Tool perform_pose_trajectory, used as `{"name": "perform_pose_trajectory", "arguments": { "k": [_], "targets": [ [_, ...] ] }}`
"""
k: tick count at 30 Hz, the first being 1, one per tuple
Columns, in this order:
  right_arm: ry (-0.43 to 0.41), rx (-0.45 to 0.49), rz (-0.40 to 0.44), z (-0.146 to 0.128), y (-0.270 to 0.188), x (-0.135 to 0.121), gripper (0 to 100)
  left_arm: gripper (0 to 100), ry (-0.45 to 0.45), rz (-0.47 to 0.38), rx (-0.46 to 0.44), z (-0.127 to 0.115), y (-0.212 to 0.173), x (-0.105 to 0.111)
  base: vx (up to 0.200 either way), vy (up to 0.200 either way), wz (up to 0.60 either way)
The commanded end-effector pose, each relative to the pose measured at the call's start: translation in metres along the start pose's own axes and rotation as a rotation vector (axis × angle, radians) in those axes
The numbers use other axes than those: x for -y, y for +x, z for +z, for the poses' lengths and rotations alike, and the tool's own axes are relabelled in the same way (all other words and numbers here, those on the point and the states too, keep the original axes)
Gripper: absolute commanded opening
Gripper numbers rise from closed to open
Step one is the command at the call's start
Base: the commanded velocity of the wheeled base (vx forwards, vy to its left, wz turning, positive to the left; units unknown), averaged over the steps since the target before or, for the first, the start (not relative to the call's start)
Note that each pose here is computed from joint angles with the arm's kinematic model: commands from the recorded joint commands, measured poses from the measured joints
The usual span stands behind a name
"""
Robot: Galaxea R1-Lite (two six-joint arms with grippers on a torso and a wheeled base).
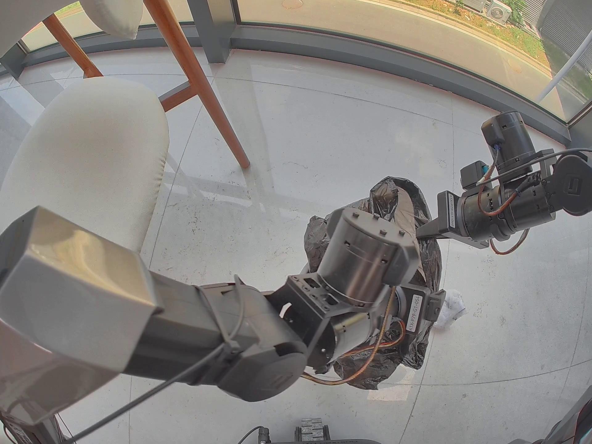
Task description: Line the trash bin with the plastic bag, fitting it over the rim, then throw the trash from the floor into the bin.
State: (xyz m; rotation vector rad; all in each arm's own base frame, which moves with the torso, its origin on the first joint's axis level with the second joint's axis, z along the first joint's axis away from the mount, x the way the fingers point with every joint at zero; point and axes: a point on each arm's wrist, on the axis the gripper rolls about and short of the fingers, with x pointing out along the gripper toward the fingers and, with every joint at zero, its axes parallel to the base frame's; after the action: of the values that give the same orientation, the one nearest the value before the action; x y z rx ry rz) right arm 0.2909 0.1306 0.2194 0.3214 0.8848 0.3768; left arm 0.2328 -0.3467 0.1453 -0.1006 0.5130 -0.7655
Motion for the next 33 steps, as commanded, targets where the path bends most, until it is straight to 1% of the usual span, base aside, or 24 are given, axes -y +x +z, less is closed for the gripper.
{"name": "perform_pose_trajectory", "arguments": {
  "k": [1, 4, 10, 11, 22, 24, 29, 32, 33],
  "targets": [
    [-0.002, 0.017, 0.008, 0.002, -0.004, -0.002, 0, 100, 0.004, 0.006, -0.023, -0.01, 0.021, 0.001, 0.0, 0.0, 0.0],
    [-0.003, 0.022, 0.01, 0.002, -0.006, -0.003, 0, 100, 0.003, 0.005, -0.015, -0.01, 0.028, 0.002, 0.0, 0.0, 0.0],
    [-0.003, 0.03, 0.013, 0.003, -0.008, -0.003, 0, 100, 0.005, 0.01, -0.033, -0.017, 0.033, 0.001, 0.0, 0.0, 0.0],
    [-0.003, 0.029, 0.011, 0.004, -0.007, -0.003, 0, 0, 0.003, 0.012, -0.034, -0.017, 0.034, 0.0, 0.0, 0.0, 0.0],
    [-0.001, 0.027, 0.009, 0.003, -0.007, -0.001, 0, 0, 0.0, 0.014, -0.036, -0.018, 0.033, 0.0, 0.0, 0.0, 0.0],
    [-0.002, 0.027, 0.009, 0.003, -0.007, -0.002, 0, 0, -0.012, 0.019, -0.039, -0.018, 0.031, -0.001, 0.0, 0.0, 0.0],
    [0.002, 0.027, 0.001, 0.003, -0.008, 0.001, 0, 0, -0.019, 0.015, -0.026, -0.01, 0.011, -0.001, 0.0, 0.0, 0.0],
    [0.003, 0.023, -0.001, 0.002, -0.007, 0.002, 0, 0, -0.027, 0.033, -0.025, -0.006, -0.009, -0.011, 0.0, 0.0, 0.0],
    [0.004, 0.02, -0.006, 0.002, -0.007, 0.003, 0, 0, -0.033, 0.045, -0.019, -0.003, -0.015, -0.017, 0.0, 0.0, 0.0]
  ]
}}
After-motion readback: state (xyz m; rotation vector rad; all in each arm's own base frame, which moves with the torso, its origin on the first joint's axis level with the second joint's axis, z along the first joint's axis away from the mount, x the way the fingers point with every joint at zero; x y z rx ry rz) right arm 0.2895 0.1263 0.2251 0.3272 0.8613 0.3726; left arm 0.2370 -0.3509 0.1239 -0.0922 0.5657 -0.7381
